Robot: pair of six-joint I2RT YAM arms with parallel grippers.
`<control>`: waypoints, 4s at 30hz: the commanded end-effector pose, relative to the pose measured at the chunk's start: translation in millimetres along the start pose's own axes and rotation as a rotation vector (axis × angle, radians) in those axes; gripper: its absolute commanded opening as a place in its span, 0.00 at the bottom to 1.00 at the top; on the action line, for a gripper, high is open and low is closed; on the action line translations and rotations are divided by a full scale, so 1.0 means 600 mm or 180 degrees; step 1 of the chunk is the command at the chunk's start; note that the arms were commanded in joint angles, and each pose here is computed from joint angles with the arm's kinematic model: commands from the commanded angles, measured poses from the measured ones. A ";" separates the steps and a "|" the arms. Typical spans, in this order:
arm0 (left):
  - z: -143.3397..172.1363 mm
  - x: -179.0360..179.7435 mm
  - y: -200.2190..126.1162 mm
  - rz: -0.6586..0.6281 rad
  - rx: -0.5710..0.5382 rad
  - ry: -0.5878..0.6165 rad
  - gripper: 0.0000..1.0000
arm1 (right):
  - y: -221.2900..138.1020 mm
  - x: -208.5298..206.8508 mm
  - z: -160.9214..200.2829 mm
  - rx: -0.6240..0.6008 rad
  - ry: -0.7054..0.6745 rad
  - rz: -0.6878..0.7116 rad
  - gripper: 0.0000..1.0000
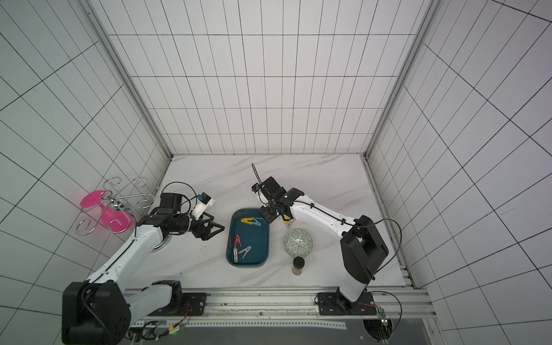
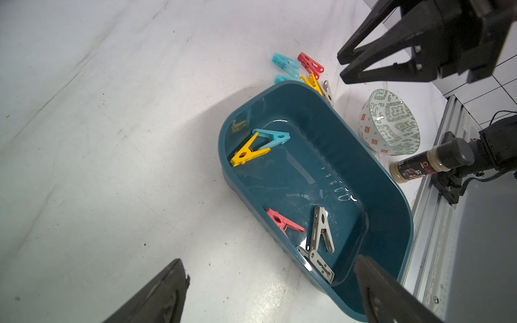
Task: Take the clothespins out of the storage box
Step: Place the clothespin at the center of the board, then adjust the clothespin in the storage box.
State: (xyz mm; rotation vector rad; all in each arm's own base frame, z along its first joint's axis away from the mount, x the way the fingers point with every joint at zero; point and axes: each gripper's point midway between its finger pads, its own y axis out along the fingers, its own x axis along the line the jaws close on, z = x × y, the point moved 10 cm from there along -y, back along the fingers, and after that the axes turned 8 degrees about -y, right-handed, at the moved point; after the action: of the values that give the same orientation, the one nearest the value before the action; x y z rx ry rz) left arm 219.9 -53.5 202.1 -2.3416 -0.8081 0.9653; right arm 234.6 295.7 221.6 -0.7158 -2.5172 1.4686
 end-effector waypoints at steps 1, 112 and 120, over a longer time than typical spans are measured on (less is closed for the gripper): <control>0.001 0.002 0.000 -0.0003 -0.0033 0.0020 0.95 | 0.003 0.028 -0.029 -0.0064 -0.0413 -0.0155 0.29; 0.004 0.001 0.001 0.0016 -0.0026 0.0032 0.95 | 0.139 0.092 -0.034 0.0321 -0.0285 -0.0490 0.28; 0.004 0.001 0.001 0.0016 -0.0024 0.0030 0.95 | 0.156 0.085 -0.040 0.0327 -0.0295 -0.0519 0.31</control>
State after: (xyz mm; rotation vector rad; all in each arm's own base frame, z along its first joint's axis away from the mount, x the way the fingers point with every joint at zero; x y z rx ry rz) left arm 219.0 -53.5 200.3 -2.3376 -0.8055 0.9714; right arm 220.8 369.9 135.5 -0.4181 -2.4285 1.6371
